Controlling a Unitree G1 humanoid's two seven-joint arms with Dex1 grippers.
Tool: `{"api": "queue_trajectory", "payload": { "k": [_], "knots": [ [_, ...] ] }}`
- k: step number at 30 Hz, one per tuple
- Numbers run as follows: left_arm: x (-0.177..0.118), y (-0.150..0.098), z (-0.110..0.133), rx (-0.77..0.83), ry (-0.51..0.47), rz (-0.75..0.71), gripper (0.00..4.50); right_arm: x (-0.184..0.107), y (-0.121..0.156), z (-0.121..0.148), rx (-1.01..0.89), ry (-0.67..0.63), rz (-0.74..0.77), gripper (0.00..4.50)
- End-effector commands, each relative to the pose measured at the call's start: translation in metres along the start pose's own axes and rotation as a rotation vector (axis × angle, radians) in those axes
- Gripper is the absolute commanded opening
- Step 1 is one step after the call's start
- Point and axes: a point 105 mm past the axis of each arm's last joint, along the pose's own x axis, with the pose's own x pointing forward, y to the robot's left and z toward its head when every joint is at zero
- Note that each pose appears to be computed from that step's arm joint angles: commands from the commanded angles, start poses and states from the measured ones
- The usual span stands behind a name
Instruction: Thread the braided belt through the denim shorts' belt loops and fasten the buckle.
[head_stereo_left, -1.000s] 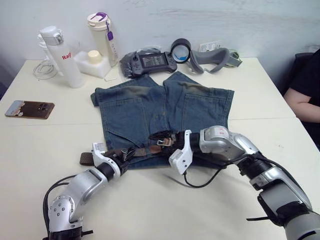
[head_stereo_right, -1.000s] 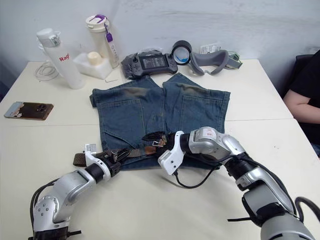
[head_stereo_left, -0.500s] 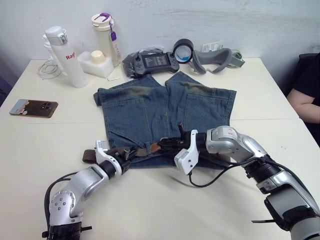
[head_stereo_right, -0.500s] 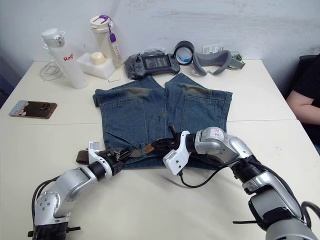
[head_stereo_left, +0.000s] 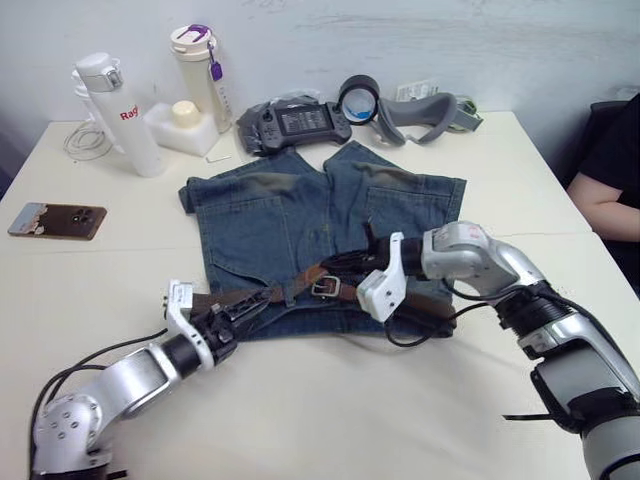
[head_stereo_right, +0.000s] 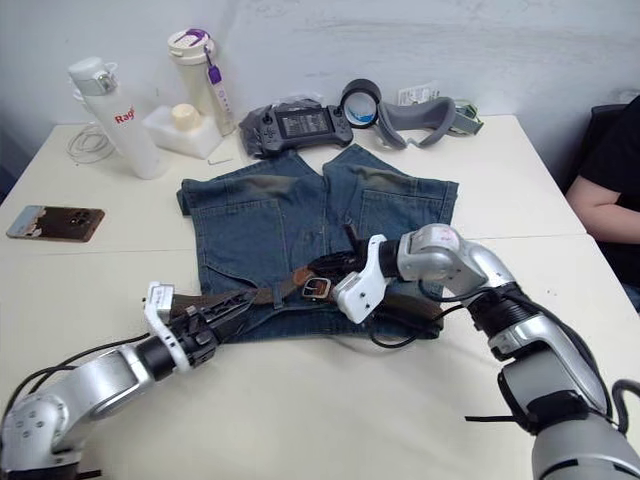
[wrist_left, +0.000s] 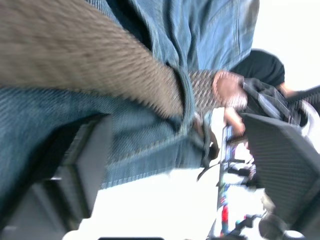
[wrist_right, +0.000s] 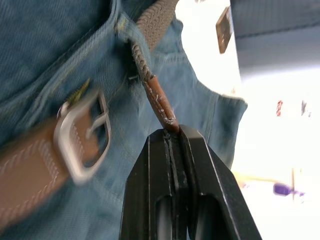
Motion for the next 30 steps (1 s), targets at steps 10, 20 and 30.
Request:
{"api": "queue_trajectory", "payload": {
  "k": [10, 20, 30],
  "knots": [
    [-0.038, -0.005, -0.022, 0.225, 0.263, -0.005, 4.44, -0.080, -0.037, -0.035, 0.252, 0.084, -0.071, 0.00],
    [-0.067, -0.054, 0.023, 0.553, 0.336, -0.136, 4.44, -0.114, -0.052, -0.040, 0.311, 0.167, -0.029, 0.00],
    [-0.001, -0.121, 0.084, 1.048, 0.055, -0.260, 4.44, -0.150, -0.080, -0.036, 0.538, 0.166, -0.152, 0.00]
  ]
}}
